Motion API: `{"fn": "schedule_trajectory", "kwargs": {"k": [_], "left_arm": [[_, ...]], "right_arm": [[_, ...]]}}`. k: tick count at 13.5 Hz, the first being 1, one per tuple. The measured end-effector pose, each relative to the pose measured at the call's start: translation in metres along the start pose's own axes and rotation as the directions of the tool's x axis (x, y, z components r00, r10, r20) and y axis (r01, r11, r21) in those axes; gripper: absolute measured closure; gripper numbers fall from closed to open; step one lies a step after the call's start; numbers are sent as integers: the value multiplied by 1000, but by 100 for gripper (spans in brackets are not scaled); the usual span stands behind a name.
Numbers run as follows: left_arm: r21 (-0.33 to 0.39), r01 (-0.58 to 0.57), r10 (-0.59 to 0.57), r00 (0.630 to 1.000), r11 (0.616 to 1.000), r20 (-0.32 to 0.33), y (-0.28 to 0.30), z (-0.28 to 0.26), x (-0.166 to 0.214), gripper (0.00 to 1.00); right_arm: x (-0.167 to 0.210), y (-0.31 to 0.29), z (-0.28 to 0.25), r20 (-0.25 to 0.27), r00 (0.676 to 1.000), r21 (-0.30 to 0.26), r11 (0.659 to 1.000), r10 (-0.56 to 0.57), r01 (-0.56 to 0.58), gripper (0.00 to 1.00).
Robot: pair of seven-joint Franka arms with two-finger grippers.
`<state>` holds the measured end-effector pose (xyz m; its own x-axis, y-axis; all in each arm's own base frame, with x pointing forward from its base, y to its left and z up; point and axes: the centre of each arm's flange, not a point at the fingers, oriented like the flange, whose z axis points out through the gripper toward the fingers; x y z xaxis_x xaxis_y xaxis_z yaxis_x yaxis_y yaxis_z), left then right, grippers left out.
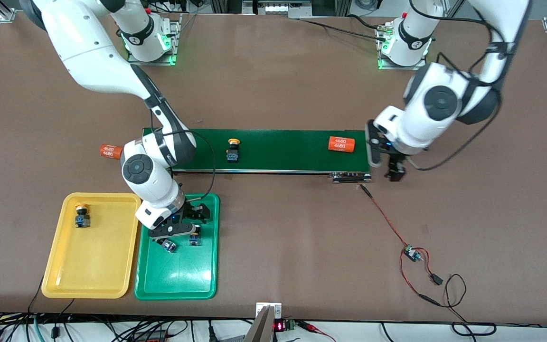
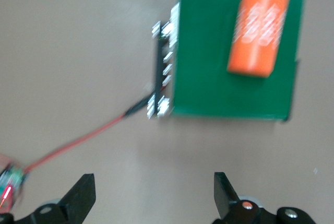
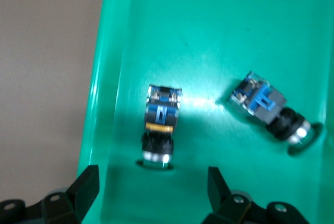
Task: Sort buttons by color to trays
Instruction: 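Drop the button into the green tray while the left gripper withdraws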
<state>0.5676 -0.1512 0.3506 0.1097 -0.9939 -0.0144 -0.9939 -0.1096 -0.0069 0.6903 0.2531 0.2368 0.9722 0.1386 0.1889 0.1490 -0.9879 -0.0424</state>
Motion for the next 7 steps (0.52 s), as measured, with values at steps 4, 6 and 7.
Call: {"fn": "schedule_trajectory", "kwargs": {"k": [4,6,7], "left_arm": [[-2,109,-109,994,994,24,-34,-23,-60,0],[-28,186,-185,982,982,33,-58,-37,-102,0],[-32,220,-219,975,975,32,-70,-42,-123,0]], "right_arm": [[-4,-5,-58,116,992,-67,997,43,-35,7],[-9,-7,-84,159,985,-94,994,72,-57,7],[-11,-11,-94,173,981,-99,992,89,-72,7]]}}
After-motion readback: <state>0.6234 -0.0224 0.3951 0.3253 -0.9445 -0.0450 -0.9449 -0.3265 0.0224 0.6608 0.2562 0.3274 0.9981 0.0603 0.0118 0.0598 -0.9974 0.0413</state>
